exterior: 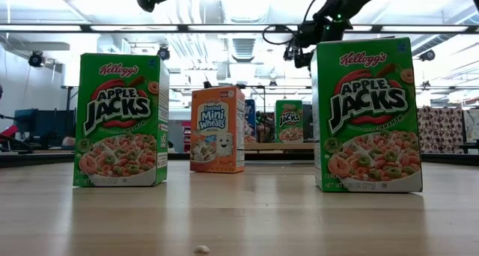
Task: Stack cereal on shelf
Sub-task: Put the bottom right orange cereal box on the shelf
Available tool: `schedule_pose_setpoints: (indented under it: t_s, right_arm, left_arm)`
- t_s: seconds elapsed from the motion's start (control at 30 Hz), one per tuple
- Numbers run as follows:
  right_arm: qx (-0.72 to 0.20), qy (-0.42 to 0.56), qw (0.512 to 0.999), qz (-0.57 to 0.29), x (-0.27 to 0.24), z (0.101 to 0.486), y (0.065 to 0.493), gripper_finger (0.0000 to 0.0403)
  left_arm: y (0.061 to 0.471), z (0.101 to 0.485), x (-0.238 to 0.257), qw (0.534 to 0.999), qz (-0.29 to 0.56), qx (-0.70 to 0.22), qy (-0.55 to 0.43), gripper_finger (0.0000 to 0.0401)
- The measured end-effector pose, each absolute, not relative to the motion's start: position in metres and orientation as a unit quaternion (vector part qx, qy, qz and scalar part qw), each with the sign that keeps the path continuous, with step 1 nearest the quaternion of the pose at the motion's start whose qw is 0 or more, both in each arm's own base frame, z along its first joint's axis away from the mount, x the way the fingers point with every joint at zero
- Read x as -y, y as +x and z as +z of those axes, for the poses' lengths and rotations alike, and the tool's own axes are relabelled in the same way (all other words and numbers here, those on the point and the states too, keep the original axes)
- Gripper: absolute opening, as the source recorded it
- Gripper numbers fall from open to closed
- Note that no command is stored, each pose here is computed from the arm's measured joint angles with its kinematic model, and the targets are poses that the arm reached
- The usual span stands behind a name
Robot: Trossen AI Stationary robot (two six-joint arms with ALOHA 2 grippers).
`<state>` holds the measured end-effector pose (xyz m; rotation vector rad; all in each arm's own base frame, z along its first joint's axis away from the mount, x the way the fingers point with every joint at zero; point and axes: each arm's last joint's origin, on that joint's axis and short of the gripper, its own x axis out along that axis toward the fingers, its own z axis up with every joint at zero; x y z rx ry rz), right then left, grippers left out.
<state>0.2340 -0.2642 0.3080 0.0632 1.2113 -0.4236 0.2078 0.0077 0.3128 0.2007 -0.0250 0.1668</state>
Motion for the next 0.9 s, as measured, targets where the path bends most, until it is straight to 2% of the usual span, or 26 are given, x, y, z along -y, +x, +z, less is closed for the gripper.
schedule_pose_setpoints:
  t_s: [0.2,0.4,0.63,0.9]
  right_arm:
    - [-0.597,0.044,0.782,-0.172,0.255,0.323,0.226,0.0013]
    - [-0.65,0.082,0.744,-0.133,0.243,0.319,0.215,0.0013]
    - [-0.621,0.063,0.764,-0.165,0.254,0.305,0.223,0.0013]
    - [-0.612,0.04,0.766,-0.191,0.26,0.304,0.226,0.0013]
  left_arm:
    - [0.208,0.313,-0.008,0.991,0.083,0.012,0.1,0.0191]
    - [0.208,0.313,-0.008,0.991,0.083,0.012,0.1,0.0191]
    - [0.208,0.313,-0.008,0.991,0.083,0.012,0.1,0.0191]
    - [0.208,0.313,-0.008,0.992,0.083,0.012,0.098,0.0191]
